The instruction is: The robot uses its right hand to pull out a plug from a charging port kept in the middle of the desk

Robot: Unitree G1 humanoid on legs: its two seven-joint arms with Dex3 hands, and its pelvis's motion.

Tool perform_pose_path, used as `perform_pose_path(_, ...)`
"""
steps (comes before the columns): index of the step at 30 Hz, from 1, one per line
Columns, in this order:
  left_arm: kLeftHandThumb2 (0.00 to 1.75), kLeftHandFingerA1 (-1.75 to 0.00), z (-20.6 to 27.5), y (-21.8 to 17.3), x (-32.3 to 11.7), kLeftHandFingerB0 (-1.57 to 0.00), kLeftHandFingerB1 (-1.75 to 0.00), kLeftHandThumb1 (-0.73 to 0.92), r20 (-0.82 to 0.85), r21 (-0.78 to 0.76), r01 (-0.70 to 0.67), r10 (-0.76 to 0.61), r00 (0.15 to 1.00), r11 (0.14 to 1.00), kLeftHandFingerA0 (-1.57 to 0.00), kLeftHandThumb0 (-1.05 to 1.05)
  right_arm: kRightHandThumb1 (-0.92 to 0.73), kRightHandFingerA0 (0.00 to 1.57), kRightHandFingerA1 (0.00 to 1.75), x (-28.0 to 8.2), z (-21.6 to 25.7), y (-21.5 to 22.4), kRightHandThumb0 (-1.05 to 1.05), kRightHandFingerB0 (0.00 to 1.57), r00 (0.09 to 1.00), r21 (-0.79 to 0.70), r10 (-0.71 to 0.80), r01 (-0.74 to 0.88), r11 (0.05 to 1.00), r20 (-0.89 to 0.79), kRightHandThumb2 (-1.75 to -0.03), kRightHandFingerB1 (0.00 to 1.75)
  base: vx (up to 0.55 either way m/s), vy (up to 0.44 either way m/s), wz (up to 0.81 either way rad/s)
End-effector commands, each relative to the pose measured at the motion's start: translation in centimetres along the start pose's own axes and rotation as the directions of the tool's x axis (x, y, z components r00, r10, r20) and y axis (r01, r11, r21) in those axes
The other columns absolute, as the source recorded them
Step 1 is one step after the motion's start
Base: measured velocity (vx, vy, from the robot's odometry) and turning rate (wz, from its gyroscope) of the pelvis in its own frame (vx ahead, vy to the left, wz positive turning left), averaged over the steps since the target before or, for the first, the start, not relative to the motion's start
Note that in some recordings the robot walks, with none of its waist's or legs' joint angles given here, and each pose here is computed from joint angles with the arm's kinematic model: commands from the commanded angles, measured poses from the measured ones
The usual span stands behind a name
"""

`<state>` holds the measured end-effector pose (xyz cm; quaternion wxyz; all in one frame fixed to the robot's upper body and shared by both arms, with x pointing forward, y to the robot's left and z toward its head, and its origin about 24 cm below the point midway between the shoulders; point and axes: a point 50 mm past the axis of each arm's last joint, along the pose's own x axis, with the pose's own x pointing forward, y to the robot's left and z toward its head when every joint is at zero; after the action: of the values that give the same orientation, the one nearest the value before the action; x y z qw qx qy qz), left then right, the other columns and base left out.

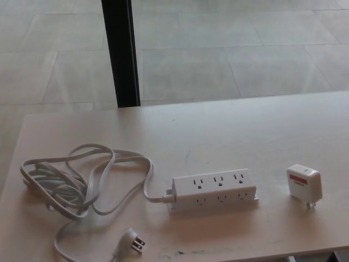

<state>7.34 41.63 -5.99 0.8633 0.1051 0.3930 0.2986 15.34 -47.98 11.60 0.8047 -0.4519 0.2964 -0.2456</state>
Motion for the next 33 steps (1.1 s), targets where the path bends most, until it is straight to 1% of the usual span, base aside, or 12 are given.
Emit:
perform_pose_path(1,0.78,-0.57,-0.3,1.3,-0.3,-0.50,-0.44,0.92,-0.018,-0.001,-0.028,0.028,0.999,1.000,-0.68,-0.80,-0.55,1.10,1.23,-6.4,-14.7,6.3,-0.97,0.00,0.707,0.654,-0.068,0.683,0.326,-0.704,-1.12,0.59,0.00,0.000,0.00)
perform_pose_path(2,0.77,-0.58,-0.3,1.3,-0.3,-0.51,-0.45,0.92,-0.017,0.003,-0.031,0.031,0.999,1.000,-0.69,-0.79,-0.65,1.10,1.13,-6.5,-14.8,6.5,-0.91,0.08,0.721,0.660,-0.046,0.657,0.364,-0.691,-0.79,0.87,0.00,0.000,0.00)
perform_pose_path(6,0.68,-0.58,-0.4,1.3,-0.2,-0.53,-0.45,0.91,-0.045,0.004,-0.050,0.050,0.998,0.999,-0.72,-0.78,-0.47,0.91,0.89,-6.9,-15.1,7.3,-0.86,0.16,0.775,0.685,0.018,0.547,0.481,-0.632,-0.74,0.84,0.00,0.000,0.00)
perform_pose_path(7,0.66,-0.60,-0.5,1.2,-0.2,-0.52,-0.46,0.86,-0.058,0.013,-0.052,0.053,0.997,0.999,-0.70,-0.75,-0.29,0.86,0.89,-6.8,-15.0,7.6,-0.81,0.25,0.781,0.677,0.017,0.530,0.511,-0.624,-0.91,0.76,0.00,0.000,0.00)
perform_pose_path(9,0.63,-0.69,-0.5,1.3,-0.1,-0.52,-0.47,0.77,-0.076,0.036,-0.062,0.064,0.995,0.997,-0.75,-0.68,-0.27,0.86,0.85,-6.8,-14.9,8.0,-0.71,0.36,0.781,0.658,0.014,0.516,0.549,-0.624,-0.73,0.89,0.00,0.000,0.00)
perform_pose_path(10,0.61,-0.74,-0.5,1.4,-0.1,-0.52,-0.47,0.68,-0.087,0.076,-0.076,0.083,0.993,0.994,-0.77,-0.61,-0.15,0.90,0.92,-6.7,-14.7,8.4,-0.62,0.47,0.790,0.643,0.015,0.488,0.590,-0.613,-0.83,0.79,0.00,0.000,0.00)
perform_pose_path(16,0.58,-0.75,-0.6,1.7,-0.1,-0.62,-0.54,0.59,-0.087,0.134,-0.137,0.149,0.985,0.981,-0.77,-0.50,-0.12,0.94,0.96,-6.3,-14.2,9.5,-0.61,0.58,0.804,0.596,0.026,0.418,0.686,-0.595,-0.84,0.83,0.00,0.000,0.00)
perform_pose_path(20,0.57,-1.07,-0.3,2.5,-0.2,-0.71,-0.59,0.56,-0.076,0.166,-0.212,0.227,0.971,0.963,-0.84,-0.50,-0.09,0.95,0.95,-5.6,-13.1,10.2,-0.57,0.81,0.835,0.529,0.029,0.320,0.786,-0.549,-0.83,0.84,0.00,0.000,0.00)
perform_pose_path(25,0.57,-1.07,1.3,2.7,0.3,-0.70,-0.54,0.55,-0.065,0.195,-0.239,0.255,0.965,0.951,-0.87,-0.47,-0.11,1.09,0.94,-4.6,-12.1,9.4,-0.67,0.86,0.868,0.480,0.036,0.239,0.844,-0.495,-0.81,0.81,0.00,0.000,0.00)
perform_pose_path(26,0.57,-0.89,1.6,2.5,0.5,-0.65,-0.51,0.56,-0.065,0.194,-0.230,0.247,0.967,0.954,-0.83,-0.48,-0.15,1.10,0.94,-4.5,-12.0,9.1,-0.65,0.88,0.867,0.476,0.031,0.243,0.845,-0.497,-0.73,0.80,0.00,0.000,0.00)
perform_pose_path(32,0.57,-0.76,3.8,1.8,1.1,-0.62,-0.48,0.58,0.001,0.270,-0.157,0.163,0.987,0.950,-0.79,-0.44,-0.15,1.10,0.94,-4.0,-11.8,8.3,-0.68,0.82,0.850,0.462,0.016,0.271,0.845,-0.527,-0.71,0.82,0.00,0.000,0.00)
perform_pose_path(33,0.57,-0.97,3.9,1.8,1.1,-0.61,-0.49,0.57,0.008,0.293,-0.145,0.149,0.989,0.945,-0.75,-0.44,-0.15,1.17,0.96,-4.0,-11.8,8.3,-0.68,0.84,0.848,0.462,0.014,0.275,0.843,-0.531,-0.71,0.82,0.00,0.000,0.00)
